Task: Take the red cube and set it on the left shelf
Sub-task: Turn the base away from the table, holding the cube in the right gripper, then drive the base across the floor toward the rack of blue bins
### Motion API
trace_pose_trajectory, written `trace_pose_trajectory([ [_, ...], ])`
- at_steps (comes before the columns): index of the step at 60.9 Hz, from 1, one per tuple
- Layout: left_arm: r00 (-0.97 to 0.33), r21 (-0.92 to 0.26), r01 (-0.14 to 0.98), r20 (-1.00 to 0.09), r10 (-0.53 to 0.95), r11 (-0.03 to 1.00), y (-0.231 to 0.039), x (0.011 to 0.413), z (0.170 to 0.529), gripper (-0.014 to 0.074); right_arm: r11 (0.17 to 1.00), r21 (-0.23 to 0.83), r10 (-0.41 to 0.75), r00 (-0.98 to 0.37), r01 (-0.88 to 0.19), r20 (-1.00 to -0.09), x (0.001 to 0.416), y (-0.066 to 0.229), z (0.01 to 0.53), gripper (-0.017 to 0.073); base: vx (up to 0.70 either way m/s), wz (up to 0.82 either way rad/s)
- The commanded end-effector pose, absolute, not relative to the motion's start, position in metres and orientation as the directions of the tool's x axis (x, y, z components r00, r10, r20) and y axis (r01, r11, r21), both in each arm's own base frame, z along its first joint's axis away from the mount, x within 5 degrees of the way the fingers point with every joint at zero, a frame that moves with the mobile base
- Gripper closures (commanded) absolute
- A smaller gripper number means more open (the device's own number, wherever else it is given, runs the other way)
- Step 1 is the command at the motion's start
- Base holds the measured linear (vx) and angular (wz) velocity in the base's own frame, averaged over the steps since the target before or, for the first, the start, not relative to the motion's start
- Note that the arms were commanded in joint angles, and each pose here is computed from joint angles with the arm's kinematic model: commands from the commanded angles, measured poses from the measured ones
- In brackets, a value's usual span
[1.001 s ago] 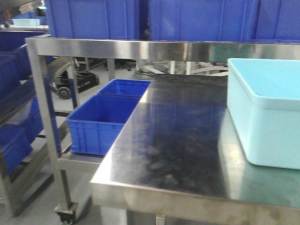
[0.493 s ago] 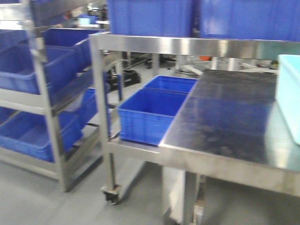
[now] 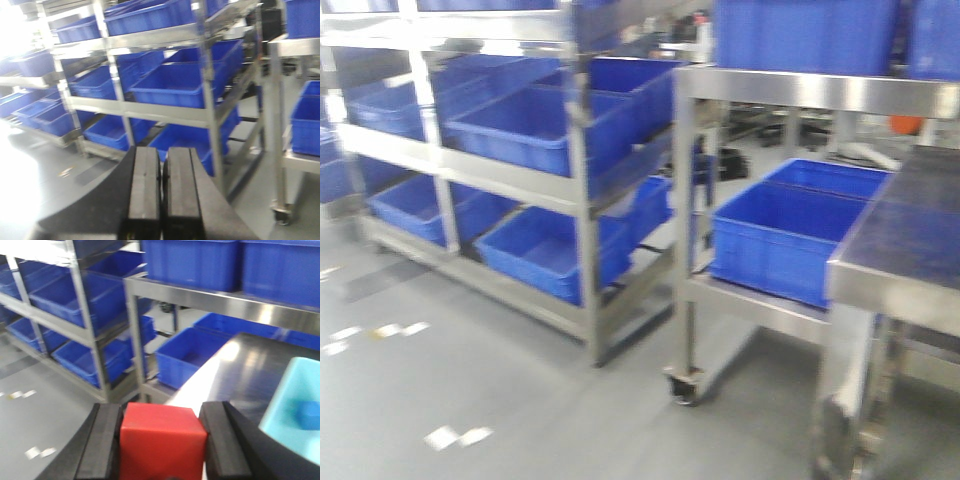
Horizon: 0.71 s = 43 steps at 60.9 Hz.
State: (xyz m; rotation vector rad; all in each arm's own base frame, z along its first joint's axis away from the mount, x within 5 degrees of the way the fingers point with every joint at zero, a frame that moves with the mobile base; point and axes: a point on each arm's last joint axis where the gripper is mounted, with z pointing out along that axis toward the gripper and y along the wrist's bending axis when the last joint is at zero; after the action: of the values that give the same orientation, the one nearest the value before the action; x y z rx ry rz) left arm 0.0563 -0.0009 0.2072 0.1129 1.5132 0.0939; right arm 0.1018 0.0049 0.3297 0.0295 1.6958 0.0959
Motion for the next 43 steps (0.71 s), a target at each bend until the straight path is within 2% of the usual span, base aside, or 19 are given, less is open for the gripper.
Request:
trace_pose_trajectory([
  [1,0.115,0.128,0.005,-0.985,0.126,0.992,-0.0011,0.0573,0.2075,0.0488,0.997,0.061,0.06,-0.012,-0.041,-0.998,0.1015,0.0043,0.347,0.0502,-0.17,0.52],
  [43,0.115,0.128,0.005,-0.985,0.126,0.992,-0.0011,0.0573,0.2075,0.0488,0.997,0.061,0.06,-0.012,-0.041,-0.998,0.1015,0.0043,0.347,0.0502,-0.18,0.55],
])
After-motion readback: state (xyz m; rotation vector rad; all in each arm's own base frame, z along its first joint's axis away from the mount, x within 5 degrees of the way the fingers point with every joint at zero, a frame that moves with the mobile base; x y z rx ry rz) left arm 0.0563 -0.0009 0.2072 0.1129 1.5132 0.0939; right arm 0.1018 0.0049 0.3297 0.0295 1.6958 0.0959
